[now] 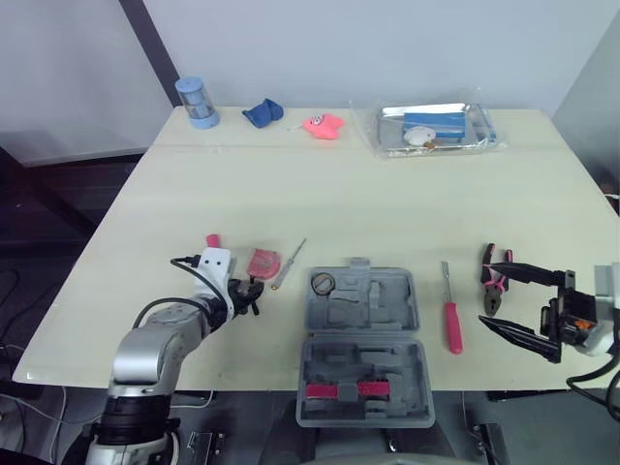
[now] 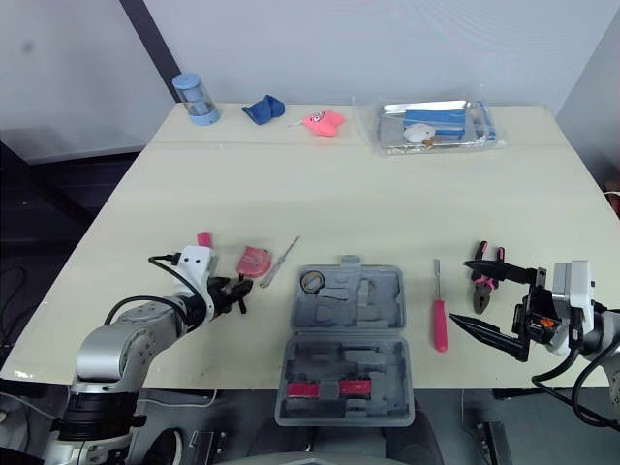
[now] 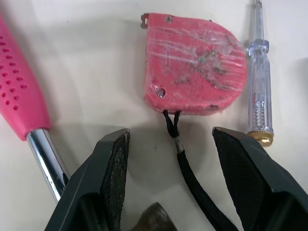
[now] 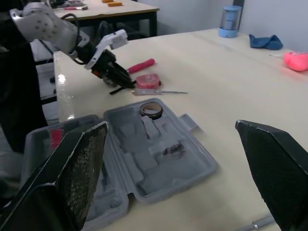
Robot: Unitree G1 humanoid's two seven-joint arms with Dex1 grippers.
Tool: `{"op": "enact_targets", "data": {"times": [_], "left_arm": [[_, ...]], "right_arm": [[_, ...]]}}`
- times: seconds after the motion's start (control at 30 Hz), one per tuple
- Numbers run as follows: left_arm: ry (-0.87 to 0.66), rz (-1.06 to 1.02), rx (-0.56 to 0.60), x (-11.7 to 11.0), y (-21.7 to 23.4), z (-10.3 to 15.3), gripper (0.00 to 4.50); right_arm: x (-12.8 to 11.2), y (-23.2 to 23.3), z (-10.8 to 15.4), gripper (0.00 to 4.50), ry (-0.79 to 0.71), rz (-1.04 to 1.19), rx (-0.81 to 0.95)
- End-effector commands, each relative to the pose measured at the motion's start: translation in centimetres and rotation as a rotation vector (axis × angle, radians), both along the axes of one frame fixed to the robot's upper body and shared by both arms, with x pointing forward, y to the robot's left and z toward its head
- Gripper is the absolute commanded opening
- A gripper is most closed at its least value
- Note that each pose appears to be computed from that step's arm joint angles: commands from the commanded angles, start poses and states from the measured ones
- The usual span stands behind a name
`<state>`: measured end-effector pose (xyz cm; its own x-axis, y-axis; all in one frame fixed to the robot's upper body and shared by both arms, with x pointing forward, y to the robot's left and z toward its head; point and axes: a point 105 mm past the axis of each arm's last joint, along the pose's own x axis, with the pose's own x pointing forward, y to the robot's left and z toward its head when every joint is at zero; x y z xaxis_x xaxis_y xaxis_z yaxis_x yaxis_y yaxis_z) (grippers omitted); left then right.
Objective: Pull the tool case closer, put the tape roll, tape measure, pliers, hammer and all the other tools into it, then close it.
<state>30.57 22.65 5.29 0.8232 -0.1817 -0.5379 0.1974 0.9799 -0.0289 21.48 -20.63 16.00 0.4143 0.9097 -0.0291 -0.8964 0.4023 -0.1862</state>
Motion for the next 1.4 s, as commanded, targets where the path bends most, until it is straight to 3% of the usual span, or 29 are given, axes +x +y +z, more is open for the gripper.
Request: {"op": "enact_targets", "data": {"times": [0.03, 0.17, 0.33, 0.37, 0.4, 0.67, 1.03, 1.4], "left_arm": [[-0.001, -0.004, -0.007, 0.2, 0.0, -0.2, 2.95], [-0.002, -0.006, -0.027, 0.3, -0.3, -0.3, 2.95], [0.0, -0.01, -0.044, 0.2, -0.5, -0.4, 0.92], [0.001, -0.012, -0.043, 0.1, -0.6, -0.4, 0.28], [0.002, -0.013, -0.043, 0.0, -0.6, -0.4, 0.05], [0.0, -0.073, -0.036, -0.7, -1.6, -0.1, 0.05], [0.078, -0.173, -0.024, -4.9, -2.3, -0.5, 0.05], [0.175, -0.244, -0.035, -9.4, -3.3, -0.9, 0.05]], "right_arm": [[-0.3, 0.5, 1.1, 4.5, -0.052, 0.042, -0.016], [-0.4, 0.6, 1.1, 4.5, -0.055, 0.047, -0.017], [-0.6, 0.8, 1.1, 4.5, -0.04, 0.055, 0.005], [-0.8, 0.8, 1.0, 4.5, -0.037, 0.059, 0.003], [-0.8, 0.8, 0.9, 4.5, -0.036, 0.061, 0.002], [-1.0, 1.0, 1.1, 4.5, -0.035, 0.086, 0.008], [-1.2, 1.7, 1.3, 4.5, -0.031, 0.16, -0.011], [-1.7, 2.3, -0.2, 4.5, 0.028, 0.26, -0.098]]}}
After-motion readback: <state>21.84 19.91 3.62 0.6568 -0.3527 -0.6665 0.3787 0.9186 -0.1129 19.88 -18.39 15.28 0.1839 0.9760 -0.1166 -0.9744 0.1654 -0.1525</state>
